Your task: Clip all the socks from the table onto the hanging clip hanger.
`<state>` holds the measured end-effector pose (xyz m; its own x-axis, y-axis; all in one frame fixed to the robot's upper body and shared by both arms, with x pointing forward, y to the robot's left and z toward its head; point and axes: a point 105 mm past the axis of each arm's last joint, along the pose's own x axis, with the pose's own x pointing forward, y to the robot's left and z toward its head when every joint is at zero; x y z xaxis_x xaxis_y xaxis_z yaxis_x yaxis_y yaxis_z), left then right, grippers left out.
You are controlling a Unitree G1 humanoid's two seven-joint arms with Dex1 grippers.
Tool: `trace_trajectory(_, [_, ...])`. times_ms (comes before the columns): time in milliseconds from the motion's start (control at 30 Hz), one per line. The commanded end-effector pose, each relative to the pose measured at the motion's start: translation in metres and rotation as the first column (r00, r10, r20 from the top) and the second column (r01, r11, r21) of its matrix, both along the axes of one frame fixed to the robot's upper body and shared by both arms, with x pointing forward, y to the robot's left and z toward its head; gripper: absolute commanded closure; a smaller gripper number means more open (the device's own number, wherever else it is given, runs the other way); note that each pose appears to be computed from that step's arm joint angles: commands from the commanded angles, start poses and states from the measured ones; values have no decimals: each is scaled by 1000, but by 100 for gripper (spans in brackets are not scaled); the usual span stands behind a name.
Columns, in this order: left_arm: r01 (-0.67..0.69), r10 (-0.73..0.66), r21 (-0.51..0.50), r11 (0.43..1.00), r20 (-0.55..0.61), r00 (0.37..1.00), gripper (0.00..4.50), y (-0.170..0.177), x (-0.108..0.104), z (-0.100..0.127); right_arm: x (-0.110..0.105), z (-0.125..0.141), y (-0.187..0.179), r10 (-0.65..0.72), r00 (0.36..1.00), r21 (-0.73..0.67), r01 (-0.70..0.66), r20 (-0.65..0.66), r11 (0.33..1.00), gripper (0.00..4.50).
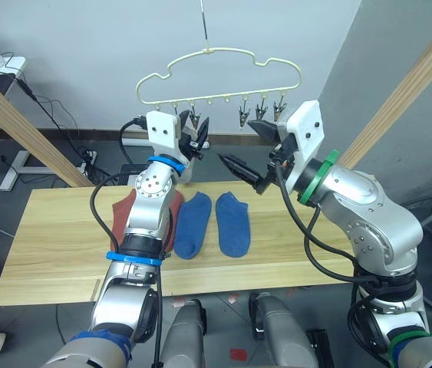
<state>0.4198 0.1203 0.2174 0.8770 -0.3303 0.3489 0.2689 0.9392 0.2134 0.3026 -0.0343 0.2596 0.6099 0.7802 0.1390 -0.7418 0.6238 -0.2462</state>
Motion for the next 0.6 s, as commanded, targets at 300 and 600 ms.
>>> trace_trajectory(300, [-55,55,-7,998,69,996,211,-1,2,19,-9,10,1,14,998,10,-15,54,1000,0])
trace_trajectory(600, [-42,42,-13,999,65,997,211,-4,4,19,-8,8,0,7,999,8,-7,48,1000,0])
